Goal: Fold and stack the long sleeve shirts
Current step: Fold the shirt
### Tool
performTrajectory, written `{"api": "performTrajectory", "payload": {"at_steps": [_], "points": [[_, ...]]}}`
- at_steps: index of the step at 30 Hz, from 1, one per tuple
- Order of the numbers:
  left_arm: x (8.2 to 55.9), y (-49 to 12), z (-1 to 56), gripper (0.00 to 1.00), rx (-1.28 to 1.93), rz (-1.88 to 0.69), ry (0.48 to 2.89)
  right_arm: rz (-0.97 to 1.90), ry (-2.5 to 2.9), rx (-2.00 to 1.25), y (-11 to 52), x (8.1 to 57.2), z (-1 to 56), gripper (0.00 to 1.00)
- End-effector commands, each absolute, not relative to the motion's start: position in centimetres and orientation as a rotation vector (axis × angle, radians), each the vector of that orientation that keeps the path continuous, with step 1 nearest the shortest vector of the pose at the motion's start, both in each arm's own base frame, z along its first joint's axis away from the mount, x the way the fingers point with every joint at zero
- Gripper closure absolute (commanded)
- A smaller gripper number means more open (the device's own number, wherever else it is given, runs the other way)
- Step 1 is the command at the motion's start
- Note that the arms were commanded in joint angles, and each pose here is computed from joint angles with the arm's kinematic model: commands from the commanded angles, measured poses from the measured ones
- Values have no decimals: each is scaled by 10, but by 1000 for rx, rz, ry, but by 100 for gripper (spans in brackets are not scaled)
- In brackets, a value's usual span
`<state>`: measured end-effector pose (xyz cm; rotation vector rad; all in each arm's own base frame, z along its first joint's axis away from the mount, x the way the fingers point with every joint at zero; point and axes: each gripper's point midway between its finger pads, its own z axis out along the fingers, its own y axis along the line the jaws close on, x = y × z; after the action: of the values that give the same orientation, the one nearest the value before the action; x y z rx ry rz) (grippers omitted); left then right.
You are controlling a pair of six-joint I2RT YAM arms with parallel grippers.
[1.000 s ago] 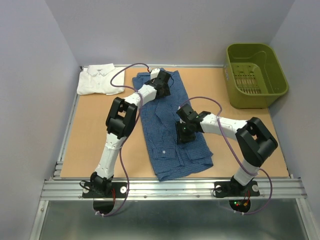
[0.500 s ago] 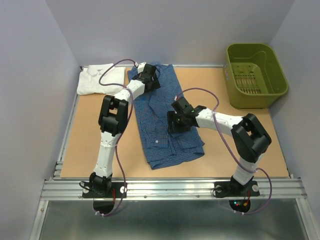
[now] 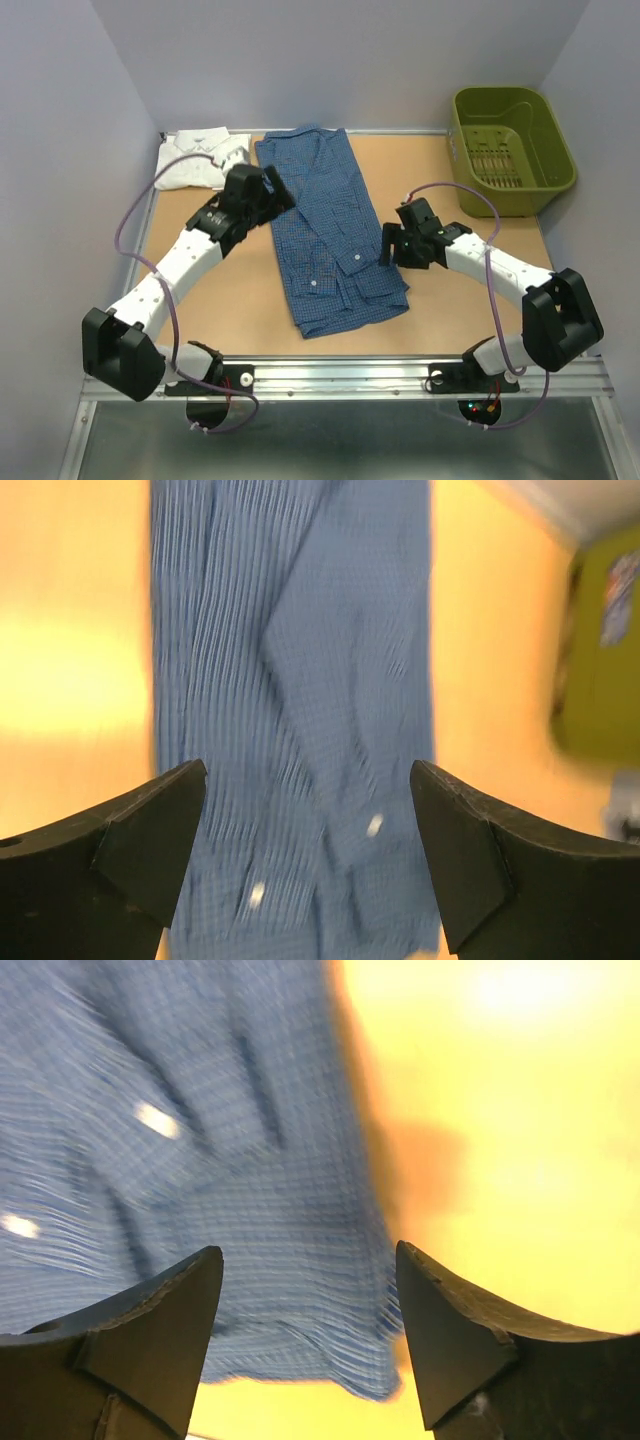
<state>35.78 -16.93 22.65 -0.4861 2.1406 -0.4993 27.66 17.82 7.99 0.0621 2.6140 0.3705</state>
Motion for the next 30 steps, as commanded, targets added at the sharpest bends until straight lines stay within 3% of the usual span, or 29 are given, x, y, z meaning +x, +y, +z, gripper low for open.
{"api": "performTrajectory", "payload": {"at_steps": [1, 8, 15, 25, 30], "points": [[268, -183, 129, 8, -514, -559, 2477, 357, 2695, 24, 162, 249, 62, 27], [193, -201, 81, 9, -422, -661, 2684, 361, 2767, -13, 156, 234, 42, 30], [155, -203, 52, 10, -334, -640, 2824, 408, 2812, -88, 160, 221, 33, 33], [133, -206, 36, 20, -223, -644, 2909, 433, 2899, -150, 159, 202, 15, 37], [132, -213, 33, 29, -179, -649, 2925, 444, 2891, -150, 160, 204, 16, 46]]}}
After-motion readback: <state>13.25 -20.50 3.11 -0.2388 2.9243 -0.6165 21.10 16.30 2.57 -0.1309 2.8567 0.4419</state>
